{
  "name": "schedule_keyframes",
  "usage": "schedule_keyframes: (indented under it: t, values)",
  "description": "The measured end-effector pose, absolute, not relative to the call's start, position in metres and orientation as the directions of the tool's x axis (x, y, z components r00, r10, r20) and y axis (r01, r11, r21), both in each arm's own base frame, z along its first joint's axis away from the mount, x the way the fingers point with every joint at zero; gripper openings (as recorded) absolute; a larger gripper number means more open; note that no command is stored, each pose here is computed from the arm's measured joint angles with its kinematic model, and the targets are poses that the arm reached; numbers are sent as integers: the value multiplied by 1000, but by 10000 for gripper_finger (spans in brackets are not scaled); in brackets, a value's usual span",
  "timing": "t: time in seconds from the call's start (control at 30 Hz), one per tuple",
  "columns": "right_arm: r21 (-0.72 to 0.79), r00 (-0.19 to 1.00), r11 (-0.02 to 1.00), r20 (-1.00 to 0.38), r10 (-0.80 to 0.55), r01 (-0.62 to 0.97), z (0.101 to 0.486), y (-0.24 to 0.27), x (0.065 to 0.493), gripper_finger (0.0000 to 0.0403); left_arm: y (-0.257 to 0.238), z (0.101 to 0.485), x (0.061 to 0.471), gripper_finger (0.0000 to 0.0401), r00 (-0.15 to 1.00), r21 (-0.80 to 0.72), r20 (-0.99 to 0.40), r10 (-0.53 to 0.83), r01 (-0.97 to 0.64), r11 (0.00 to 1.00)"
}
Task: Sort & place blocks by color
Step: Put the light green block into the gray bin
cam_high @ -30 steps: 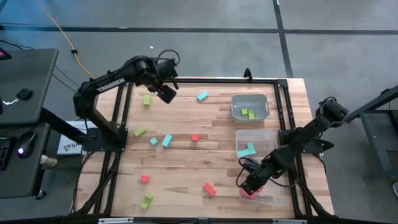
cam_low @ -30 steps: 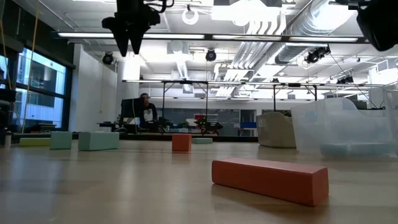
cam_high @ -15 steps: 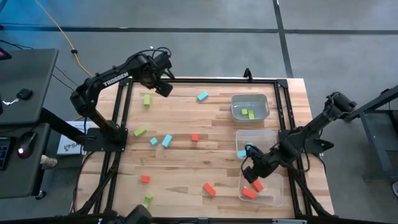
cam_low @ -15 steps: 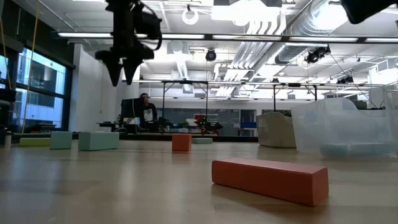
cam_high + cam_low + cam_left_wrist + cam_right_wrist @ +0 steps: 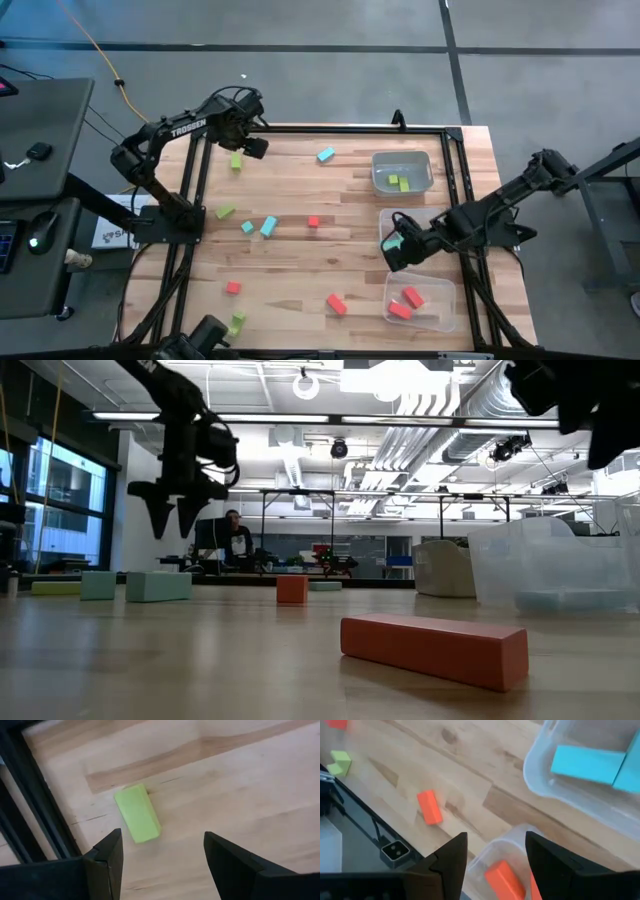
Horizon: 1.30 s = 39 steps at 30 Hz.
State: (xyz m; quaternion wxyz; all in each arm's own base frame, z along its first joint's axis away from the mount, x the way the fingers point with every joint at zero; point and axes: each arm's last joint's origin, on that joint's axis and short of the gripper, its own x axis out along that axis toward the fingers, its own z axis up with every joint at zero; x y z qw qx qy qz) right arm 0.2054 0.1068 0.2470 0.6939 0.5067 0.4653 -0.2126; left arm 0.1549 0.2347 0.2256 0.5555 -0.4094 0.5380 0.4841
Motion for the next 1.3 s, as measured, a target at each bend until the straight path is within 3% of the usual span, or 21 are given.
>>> schedule_keyframes:
  t: [0.63, 1.1, 1.3]
  values:
    - [501, 477, 422, -862, 170, 756, 247, 77, 219, 190, 233, 179, 131, 202, -38, 41, -996, 77, -998, 42]
    - [503, 468, 449, -862, 194, 739, 247, 74, 220, 190, 234, 176, 132, 202, -32, 24, -995, 98, -997, -78]
    - [500, 469, 480, -862, 193, 721, 247, 73, 220, 190, 234, 176, 132, 202, -34, 26, -994, 100, -996, -85]
